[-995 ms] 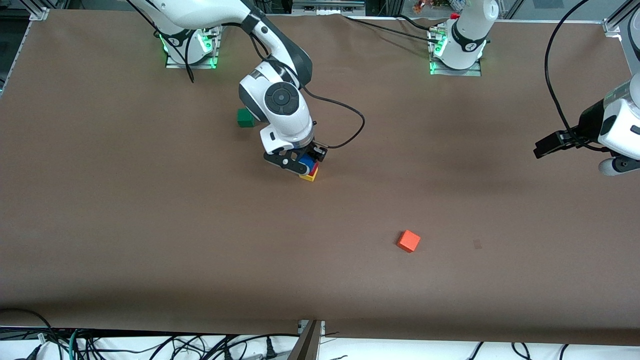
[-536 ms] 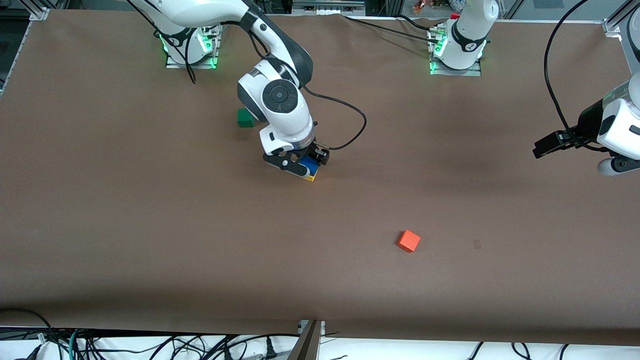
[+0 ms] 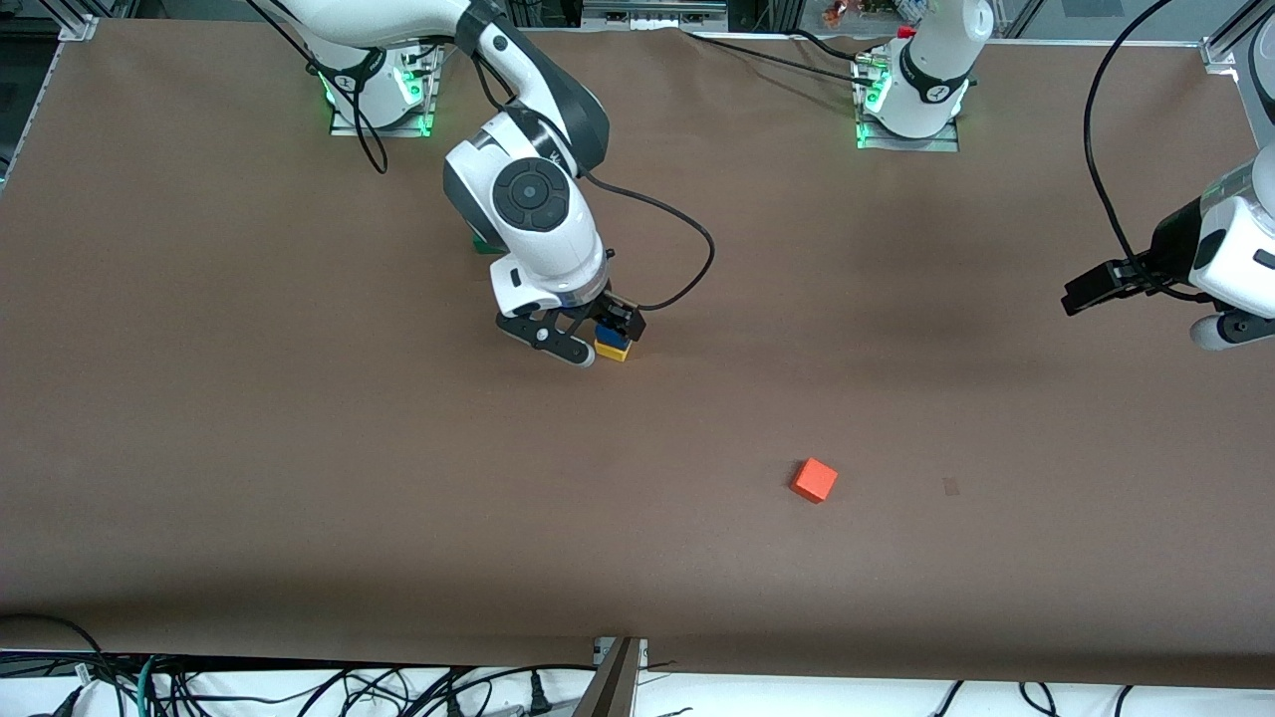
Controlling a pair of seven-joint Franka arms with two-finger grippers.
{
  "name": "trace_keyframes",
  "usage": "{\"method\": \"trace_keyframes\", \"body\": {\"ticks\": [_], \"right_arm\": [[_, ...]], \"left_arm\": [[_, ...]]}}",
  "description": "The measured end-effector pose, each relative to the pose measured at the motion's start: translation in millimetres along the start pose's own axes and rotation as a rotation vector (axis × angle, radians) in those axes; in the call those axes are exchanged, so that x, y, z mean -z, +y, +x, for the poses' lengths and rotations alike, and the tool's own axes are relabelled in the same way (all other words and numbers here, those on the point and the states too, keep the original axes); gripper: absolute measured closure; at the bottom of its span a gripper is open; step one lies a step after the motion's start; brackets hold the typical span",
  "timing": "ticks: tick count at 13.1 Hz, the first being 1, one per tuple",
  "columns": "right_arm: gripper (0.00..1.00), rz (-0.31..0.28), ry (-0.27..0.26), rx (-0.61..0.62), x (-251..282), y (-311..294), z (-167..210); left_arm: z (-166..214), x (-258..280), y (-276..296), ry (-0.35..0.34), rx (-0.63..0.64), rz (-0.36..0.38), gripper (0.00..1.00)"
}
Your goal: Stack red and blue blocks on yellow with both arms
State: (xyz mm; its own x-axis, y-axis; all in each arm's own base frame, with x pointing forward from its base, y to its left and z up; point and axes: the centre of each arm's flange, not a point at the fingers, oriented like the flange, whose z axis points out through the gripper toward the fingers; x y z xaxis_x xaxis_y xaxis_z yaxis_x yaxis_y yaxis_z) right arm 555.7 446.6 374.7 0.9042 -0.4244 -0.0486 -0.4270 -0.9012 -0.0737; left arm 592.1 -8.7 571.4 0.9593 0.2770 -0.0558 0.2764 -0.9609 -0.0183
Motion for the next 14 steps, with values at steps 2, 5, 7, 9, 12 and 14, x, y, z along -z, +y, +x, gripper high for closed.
{"method": "trace_keyframes", "body": {"ticks": [2, 5, 7, 9, 12, 14], "right_arm": [[0.0, -0.039, -0.001, 0.046, 26, 26, 31], [0.0, -0.073, -0.018, 0.133, 78, 77, 79], [0.0, -0.078, -0.056, 0.188, 117, 116, 101], [0.0, -0.06, -0.088, 0.241, 155, 161, 121], [0.0, -0.05, -0.099, 0.357, 205, 224, 127], [0.0, -0.041, -0.088, 0.419, 225, 253, 121]], "left_arm": [[0, 0, 0, 0.0, -0.001, 0.0, 0.0], [0, 0, 1, 0.0, -0.001, 0.0, 0.0], [0, 0, 1, 0.0, -0.001, 0.0, 0.0], [0, 0, 1, 0.0, -0.001, 0.0, 0.0], [0, 0, 1, 0.0, -0.001, 0.0, 0.0], [0, 0, 1, 0.0, -0.001, 0.0, 0.0]]}}
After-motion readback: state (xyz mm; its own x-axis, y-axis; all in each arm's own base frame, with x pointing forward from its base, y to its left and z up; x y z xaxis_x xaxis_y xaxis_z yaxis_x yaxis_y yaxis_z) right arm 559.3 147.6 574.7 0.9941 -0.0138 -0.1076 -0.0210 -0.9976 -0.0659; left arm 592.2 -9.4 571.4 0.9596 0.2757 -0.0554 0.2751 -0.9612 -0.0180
